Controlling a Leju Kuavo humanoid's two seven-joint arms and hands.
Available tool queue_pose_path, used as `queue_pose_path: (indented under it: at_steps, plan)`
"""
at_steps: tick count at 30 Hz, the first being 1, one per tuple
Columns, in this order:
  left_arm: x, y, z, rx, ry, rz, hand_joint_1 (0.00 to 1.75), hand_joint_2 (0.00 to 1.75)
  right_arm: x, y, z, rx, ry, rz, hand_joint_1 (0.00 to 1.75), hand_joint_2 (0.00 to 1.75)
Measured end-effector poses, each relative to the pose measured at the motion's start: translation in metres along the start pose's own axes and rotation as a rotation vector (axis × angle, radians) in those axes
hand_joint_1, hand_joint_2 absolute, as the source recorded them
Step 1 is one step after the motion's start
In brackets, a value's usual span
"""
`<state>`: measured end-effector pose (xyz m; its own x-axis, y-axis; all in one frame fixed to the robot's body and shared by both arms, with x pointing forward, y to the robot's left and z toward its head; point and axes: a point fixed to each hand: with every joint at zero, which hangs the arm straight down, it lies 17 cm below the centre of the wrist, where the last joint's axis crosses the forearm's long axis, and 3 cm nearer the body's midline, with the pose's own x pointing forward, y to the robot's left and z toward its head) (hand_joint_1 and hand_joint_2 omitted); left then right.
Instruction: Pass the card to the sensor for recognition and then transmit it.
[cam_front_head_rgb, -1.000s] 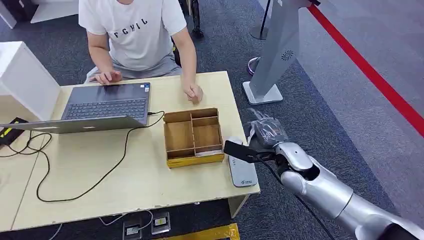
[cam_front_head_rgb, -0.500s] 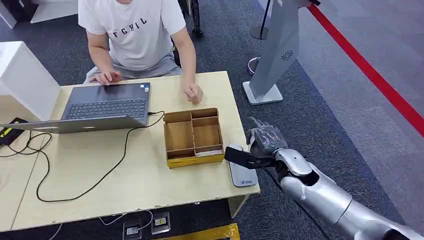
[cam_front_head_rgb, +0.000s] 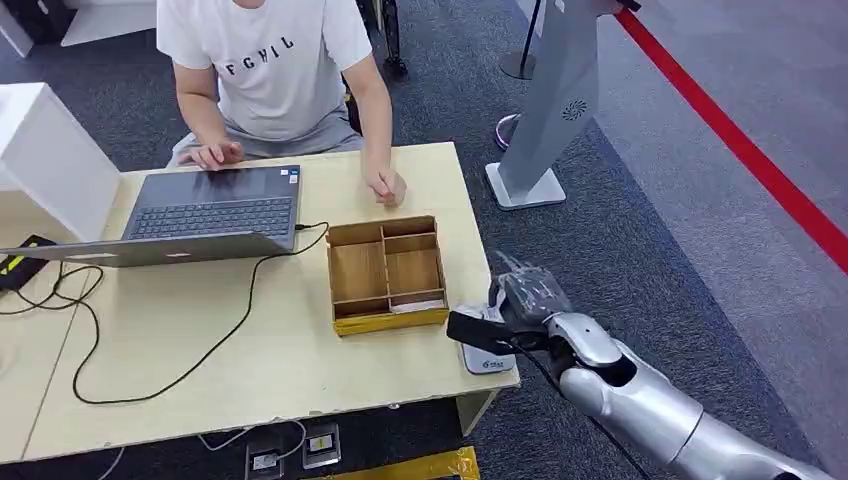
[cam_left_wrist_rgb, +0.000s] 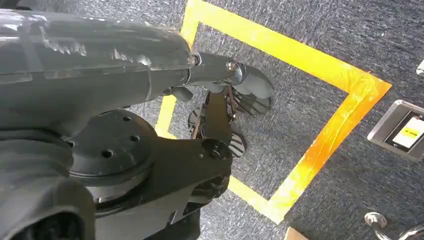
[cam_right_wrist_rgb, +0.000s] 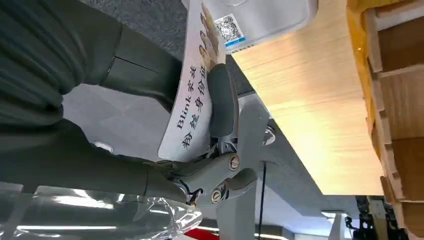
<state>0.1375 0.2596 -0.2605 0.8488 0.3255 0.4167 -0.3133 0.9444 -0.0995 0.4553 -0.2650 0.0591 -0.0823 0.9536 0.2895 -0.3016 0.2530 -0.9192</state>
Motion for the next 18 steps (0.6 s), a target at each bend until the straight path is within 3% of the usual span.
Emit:
queue_pose_path:
  at_steps: [18]
  plan:
    - [0.001,0.001,0.000,0.003,-0.002,0.002,0.00,0.00,0.031,0.028,0.011,0.062,-0.076,-0.033,1.75,1.75]
